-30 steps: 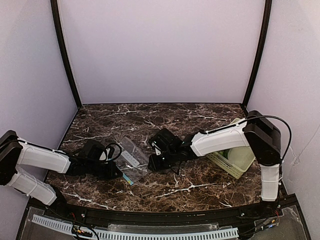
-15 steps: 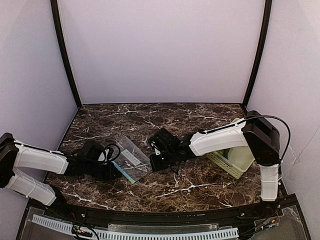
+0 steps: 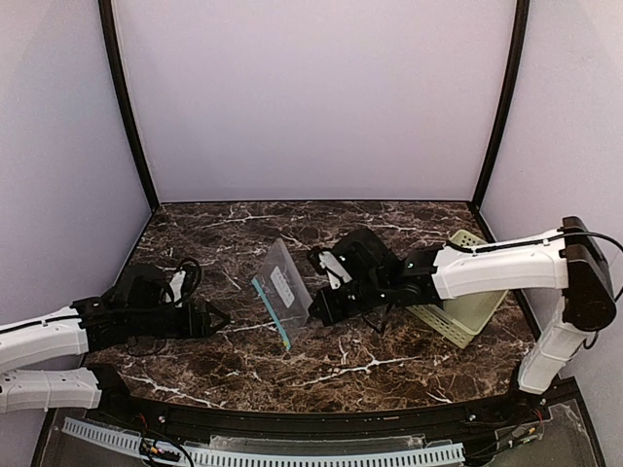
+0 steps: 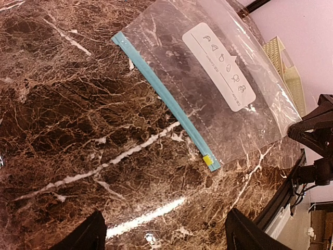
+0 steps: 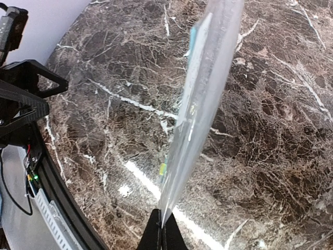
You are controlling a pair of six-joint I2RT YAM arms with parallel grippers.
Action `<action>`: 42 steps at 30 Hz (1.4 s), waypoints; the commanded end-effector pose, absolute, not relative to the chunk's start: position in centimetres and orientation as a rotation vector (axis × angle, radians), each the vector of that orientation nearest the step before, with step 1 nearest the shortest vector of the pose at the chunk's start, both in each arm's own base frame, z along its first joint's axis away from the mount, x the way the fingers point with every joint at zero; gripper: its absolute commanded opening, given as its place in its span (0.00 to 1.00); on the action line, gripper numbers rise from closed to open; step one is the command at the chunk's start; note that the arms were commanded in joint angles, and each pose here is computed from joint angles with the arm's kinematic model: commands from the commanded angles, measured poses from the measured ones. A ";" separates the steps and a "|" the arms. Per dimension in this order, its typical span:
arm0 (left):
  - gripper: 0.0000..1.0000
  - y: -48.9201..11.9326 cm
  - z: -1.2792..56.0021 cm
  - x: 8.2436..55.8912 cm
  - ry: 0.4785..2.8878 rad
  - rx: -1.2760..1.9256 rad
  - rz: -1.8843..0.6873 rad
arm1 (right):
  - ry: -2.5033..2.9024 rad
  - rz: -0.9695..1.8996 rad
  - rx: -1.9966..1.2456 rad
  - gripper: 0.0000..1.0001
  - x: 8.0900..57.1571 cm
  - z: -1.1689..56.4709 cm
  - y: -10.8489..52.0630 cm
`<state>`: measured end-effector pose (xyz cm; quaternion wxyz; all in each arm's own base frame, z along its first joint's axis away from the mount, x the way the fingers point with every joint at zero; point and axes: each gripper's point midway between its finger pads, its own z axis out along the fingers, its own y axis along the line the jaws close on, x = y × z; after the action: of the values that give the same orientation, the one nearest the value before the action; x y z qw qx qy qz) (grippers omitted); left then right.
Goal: Place the food in the zip-top bag and seal the zipper
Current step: Pass from the right arm to the left
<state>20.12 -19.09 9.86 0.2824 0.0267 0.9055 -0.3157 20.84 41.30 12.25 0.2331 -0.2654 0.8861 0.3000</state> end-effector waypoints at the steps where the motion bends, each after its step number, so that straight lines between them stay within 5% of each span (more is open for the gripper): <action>1: 0.82 -19.7 11.2 18.8 2.422 0.116 -0.933 | 2.326 0.918 -0.810 0.00 19.1 15.5 40.8; 13: 0.86 -24.3 19.1 19.7 2.189 0.088 -1.370 | 1.988 1.240 -0.789 0.00 16.3 26.6 39.6; 28: 0.86 -30.5 24.8 20.1 2.121 0.031 -1.709 | 1.720 1.280 -0.768 0.00 16.1 33.6 38.9; 37: 0.89 -31.6 28.0 19.4 1.987 0.321 -1.540 | 1.920 1.115 -0.620 0.00 19.1 31.9 38.7; 42: 0.94 -32.0 25.3 18.6 2.123 0.516 -1.238 | 1.951 1.125 -0.611 0.00 19.1 31.6 39.2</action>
<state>19.30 -32.16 27.22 0.2852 0.1197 0.7673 -0.5618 18.95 38.87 32.02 0.4036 -0.2530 0.7537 0.4528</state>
